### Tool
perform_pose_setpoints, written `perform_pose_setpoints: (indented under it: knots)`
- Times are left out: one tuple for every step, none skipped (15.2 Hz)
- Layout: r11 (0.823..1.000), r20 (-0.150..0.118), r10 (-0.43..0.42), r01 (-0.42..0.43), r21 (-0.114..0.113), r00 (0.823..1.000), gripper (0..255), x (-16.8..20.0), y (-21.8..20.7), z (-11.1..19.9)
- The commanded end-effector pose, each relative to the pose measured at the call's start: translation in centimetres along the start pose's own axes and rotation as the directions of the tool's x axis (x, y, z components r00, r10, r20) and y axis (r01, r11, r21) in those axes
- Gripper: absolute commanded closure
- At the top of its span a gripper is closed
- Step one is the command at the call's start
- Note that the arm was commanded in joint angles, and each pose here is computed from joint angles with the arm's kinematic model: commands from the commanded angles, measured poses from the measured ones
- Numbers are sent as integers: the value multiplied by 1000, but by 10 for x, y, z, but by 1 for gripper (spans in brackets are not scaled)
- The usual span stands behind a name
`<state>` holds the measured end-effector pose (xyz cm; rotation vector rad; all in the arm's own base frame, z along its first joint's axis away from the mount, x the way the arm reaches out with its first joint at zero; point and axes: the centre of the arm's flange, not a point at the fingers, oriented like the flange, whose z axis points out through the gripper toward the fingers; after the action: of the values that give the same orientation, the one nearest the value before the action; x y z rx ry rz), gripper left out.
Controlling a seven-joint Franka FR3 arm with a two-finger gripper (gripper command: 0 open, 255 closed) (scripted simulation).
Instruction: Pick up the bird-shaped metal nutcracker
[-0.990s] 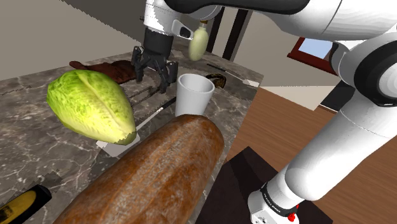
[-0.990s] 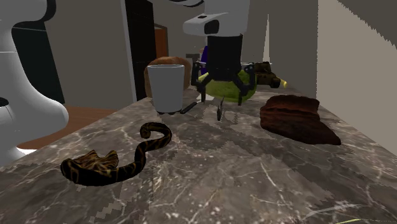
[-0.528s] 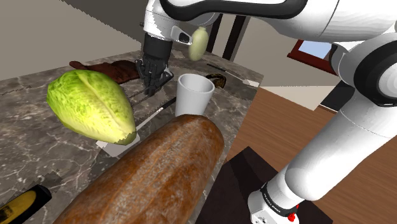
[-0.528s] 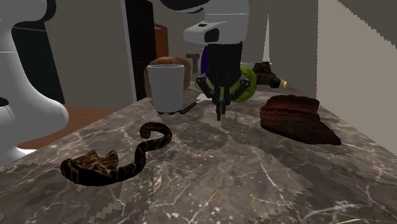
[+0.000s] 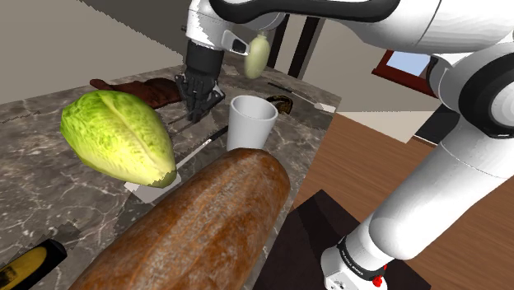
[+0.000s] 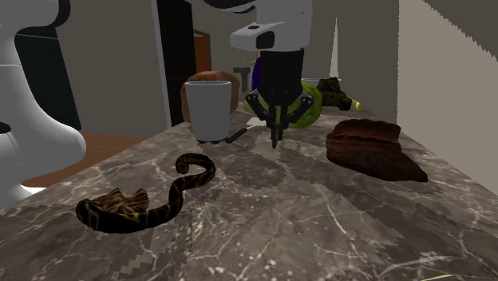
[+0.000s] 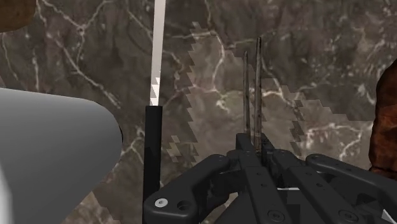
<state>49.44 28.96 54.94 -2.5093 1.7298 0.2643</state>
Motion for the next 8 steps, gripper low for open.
perform_pose_setpoints:
  knots:
    - [1000,0,0,0,0,1000,255,-2,0,-10]
    - [1000,0,0,0,0,1000,255,-3,0,-15]
    - [1000,0,0,0,0,1000,255,-4,0,-20]
    - [1000,0,0,0,0,1000,255,-5,0,-25]
    - [1000,0,0,0,0,1000,255,-6,0,-31]
    - [1000,0,0,0,0,1000,255,-7,1,-36]
    - [1000,0,0,0,0,1000,255,-8,1,-41]
    - [1000,0,0,0,0,1000,255,-9,1,-46]
